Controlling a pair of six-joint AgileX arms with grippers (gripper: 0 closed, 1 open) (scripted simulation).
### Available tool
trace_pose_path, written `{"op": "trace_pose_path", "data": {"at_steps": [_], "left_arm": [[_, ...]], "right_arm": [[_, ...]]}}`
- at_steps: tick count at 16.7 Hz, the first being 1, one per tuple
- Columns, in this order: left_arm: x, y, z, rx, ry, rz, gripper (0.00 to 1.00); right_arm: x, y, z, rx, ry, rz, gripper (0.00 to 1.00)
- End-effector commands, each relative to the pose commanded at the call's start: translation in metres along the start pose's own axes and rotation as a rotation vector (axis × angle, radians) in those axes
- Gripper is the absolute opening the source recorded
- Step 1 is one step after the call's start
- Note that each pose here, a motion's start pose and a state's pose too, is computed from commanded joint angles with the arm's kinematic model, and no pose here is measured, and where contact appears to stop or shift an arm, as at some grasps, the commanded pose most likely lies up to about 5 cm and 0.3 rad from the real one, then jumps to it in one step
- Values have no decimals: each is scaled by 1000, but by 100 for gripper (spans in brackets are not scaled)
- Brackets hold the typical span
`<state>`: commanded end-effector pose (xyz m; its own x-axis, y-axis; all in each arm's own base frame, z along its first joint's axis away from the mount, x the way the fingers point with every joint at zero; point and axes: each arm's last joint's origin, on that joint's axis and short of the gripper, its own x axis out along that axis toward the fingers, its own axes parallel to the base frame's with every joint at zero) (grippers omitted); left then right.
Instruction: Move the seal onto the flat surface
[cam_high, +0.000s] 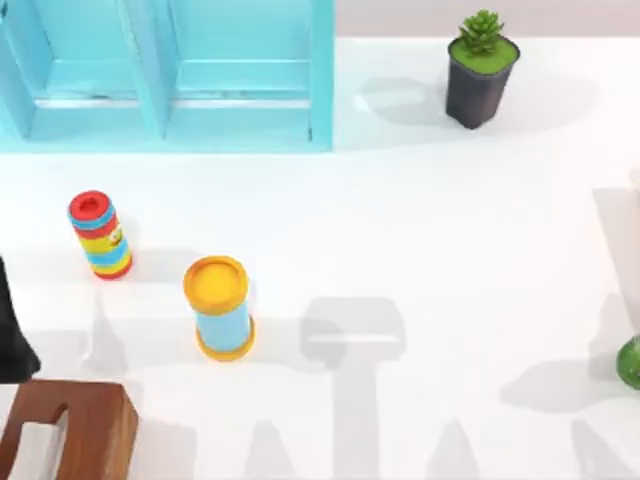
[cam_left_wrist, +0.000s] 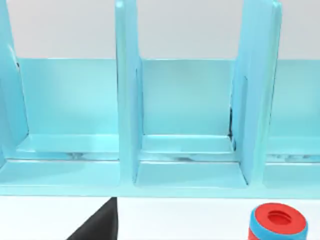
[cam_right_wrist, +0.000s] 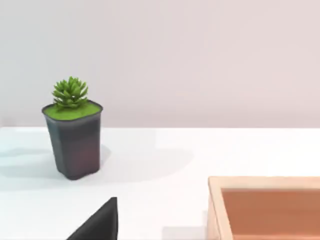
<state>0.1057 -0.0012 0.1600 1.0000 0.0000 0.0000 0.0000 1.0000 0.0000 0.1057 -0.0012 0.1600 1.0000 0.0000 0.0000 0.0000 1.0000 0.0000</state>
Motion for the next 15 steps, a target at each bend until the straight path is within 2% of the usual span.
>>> {"op": "trace_pose_path", "data": {"at_steps": [4,7,11,15], "left_arm": [[0,0,0,0,0,0,100],[0,0,0,0,0,0,100],[0,0,0,0,0,0,100],[0,0,0,0,0,0,100]], "right_arm": [[0,-2,5,-13,34,-15,100],[2,-7,25,-55,160,-60,100],[20,-20,65,-117,463,-121,100],[66,-48,93,-130,875,-134,100]]}}
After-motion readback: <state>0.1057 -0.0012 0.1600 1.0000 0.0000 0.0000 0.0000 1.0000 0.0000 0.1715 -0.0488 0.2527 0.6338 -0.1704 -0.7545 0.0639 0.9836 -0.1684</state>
